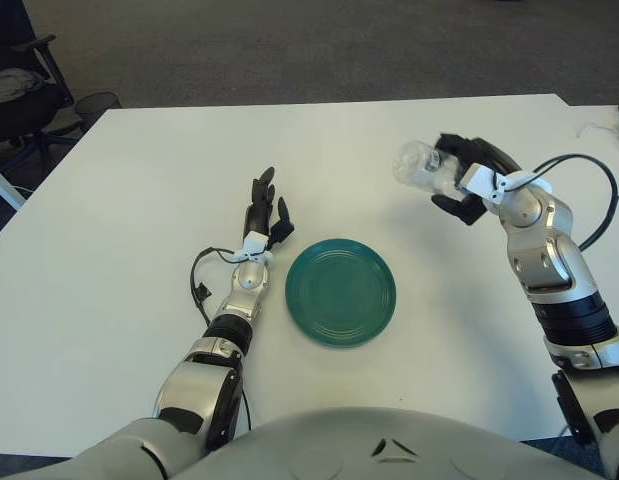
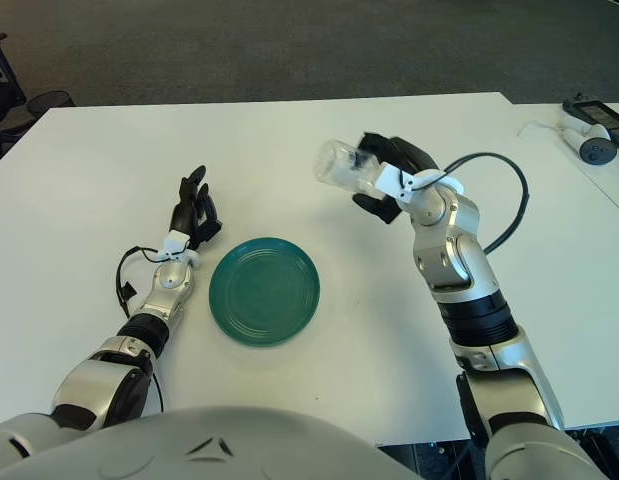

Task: Put the bottle into the plate.

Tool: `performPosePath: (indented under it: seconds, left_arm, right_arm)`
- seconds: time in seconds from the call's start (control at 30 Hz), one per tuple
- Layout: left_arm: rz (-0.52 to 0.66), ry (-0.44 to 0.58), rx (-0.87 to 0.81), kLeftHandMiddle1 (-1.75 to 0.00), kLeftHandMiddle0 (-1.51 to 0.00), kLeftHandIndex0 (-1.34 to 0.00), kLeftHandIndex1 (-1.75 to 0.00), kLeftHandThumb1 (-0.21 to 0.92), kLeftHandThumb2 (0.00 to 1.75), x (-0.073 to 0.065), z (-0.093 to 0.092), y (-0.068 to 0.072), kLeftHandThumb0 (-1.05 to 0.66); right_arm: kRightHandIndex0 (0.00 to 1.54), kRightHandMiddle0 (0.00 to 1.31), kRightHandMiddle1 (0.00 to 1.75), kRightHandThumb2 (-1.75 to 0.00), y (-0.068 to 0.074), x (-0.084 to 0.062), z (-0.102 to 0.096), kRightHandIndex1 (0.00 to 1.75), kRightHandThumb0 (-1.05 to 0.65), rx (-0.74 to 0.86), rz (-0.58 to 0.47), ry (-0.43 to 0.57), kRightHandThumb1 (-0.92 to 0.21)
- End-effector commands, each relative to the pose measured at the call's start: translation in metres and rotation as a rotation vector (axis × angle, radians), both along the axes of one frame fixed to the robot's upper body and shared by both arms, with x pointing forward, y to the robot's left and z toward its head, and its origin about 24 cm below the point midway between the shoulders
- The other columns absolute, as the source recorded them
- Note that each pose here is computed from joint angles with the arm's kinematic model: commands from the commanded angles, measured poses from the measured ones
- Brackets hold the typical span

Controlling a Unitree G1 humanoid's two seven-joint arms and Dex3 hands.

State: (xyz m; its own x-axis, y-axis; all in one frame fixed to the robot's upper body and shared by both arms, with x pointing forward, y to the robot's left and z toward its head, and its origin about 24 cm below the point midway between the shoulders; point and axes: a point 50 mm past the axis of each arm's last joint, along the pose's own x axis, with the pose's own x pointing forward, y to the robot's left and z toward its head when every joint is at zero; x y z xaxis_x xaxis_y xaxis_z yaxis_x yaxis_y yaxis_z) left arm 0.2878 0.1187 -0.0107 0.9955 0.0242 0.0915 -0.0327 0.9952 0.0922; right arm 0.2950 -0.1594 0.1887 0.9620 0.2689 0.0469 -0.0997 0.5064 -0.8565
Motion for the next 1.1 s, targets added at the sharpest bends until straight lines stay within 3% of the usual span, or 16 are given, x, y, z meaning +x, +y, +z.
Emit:
performPosePath:
  seconds: [0.0,0.3,0.43,0.6,0.7,0.83,1.07]
  left_arm:
    - [0.017,0.256,0.039,-0.02,-0.33,0.0,-0.64,0.92,0.97,-0.048,-0.056,0.01,-0.77]
    - [0.007,0.256,0.057,-0.02,-0.33,0.0,-0.64,0.92,0.97,-0.046,-0.055,0.011,-0.8]
    - [0.003,0.25,0.064,-0.01,-0.32,0.0,-0.62,0.92,0.97,-0.046,-0.055,0.011,-0.82]
    - [0.003,0.249,0.068,-0.01,-0.32,0.0,-0.63,0.92,0.98,-0.045,-0.055,0.01,-0.82]
    - [0.001,0.258,0.069,-0.01,-0.32,0.0,-0.63,0.92,0.99,-0.046,-0.056,0.011,-0.81]
    - [-0.003,0.272,0.061,0.0,-0.3,0.0,-0.64,0.92,0.98,-0.048,-0.059,0.012,-0.8]
    - [-0.003,0.296,0.055,0.0,-0.29,0.0,-0.64,0.92,0.97,-0.049,-0.062,0.014,-0.8]
  right_arm:
    - [0.84,0.58,1.75,-1.58,0.015,-0.007,0.028,1.64,0.0,0.024,0.073,-0.118,-0.06]
    - [0.86,0.59,1.75,-1.59,0.039,-0.015,0.032,1.62,0.0,0.09,0.229,-0.247,-0.04]
    - [0.9,0.62,1.75,-1.61,0.054,-0.02,0.032,1.57,0.0,0.108,0.326,-0.256,-0.01]
    - [0.93,0.65,1.75,-1.64,0.06,-0.024,0.032,1.55,0.0,0.083,0.427,-0.224,0.02]
    - [0.93,0.66,1.75,-1.65,0.083,-0.039,0.014,1.55,0.0,0.04,0.515,-0.197,0.03]
    - [0.92,0.65,1.75,-1.66,0.1,-0.054,0.001,1.59,0.0,0.012,0.582,-0.169,0.03]
    - [0.87,0.62,1.75,-1.65,0.111,-0.051,-0.026,1.67,0.0,-0.039,0.629,-0.109,0.0]
